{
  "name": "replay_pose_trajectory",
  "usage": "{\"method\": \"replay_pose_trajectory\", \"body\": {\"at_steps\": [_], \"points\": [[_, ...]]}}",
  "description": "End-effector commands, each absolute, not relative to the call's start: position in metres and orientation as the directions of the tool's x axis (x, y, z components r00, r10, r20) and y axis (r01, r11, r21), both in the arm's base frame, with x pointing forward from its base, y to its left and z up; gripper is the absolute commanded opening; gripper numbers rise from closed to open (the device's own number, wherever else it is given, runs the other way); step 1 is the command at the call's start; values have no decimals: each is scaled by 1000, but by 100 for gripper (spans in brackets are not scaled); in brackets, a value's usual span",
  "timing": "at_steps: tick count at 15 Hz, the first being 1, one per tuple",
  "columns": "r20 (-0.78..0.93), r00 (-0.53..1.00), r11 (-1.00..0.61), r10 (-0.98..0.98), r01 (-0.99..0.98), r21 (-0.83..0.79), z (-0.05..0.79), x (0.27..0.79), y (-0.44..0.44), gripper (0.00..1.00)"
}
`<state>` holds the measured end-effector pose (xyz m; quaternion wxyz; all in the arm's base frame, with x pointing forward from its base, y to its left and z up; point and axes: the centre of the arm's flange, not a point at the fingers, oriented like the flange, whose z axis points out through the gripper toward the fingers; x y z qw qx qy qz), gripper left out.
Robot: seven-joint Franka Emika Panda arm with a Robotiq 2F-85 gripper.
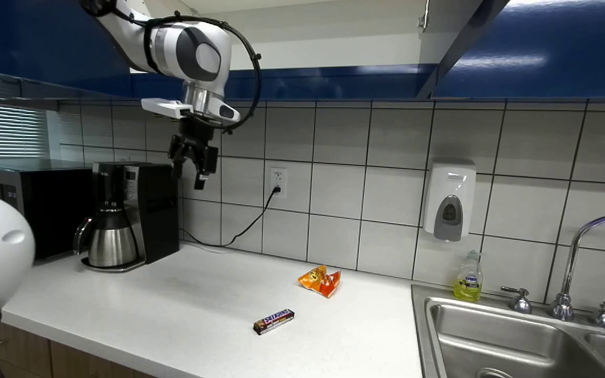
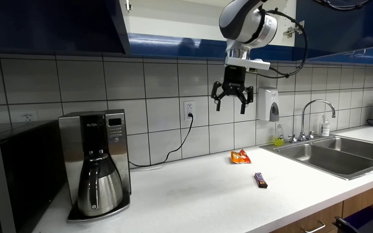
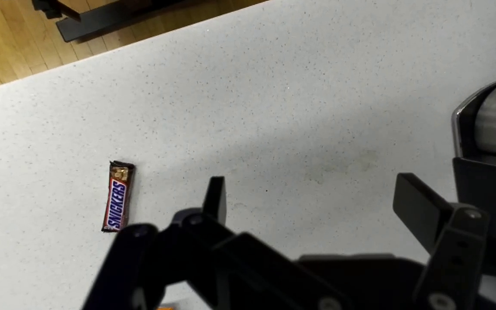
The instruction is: Pick up the brown chocolate bar and put it in the left cabinet
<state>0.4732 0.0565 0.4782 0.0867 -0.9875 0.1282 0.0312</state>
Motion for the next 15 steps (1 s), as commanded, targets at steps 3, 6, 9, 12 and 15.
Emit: {"method": "replay_pose_trajectory", "body": {"at_steps": [3, 6, 9, 12, 15], "points": [[-74, 970, -966, -232, -238, -100, 461, 479, 10, 100], [-60, 963, -961, -261, -265, -73, 450, 478, -6, 100], [-43, 953, -949, -299, -302, -86, 434, 473, -15, 100], [-30, 947, -943, -320, -321, -92, 414, 465, -20, 100], [-29, 940, -935, -340, -342, -96, 394, 459, -26, 100]]}}
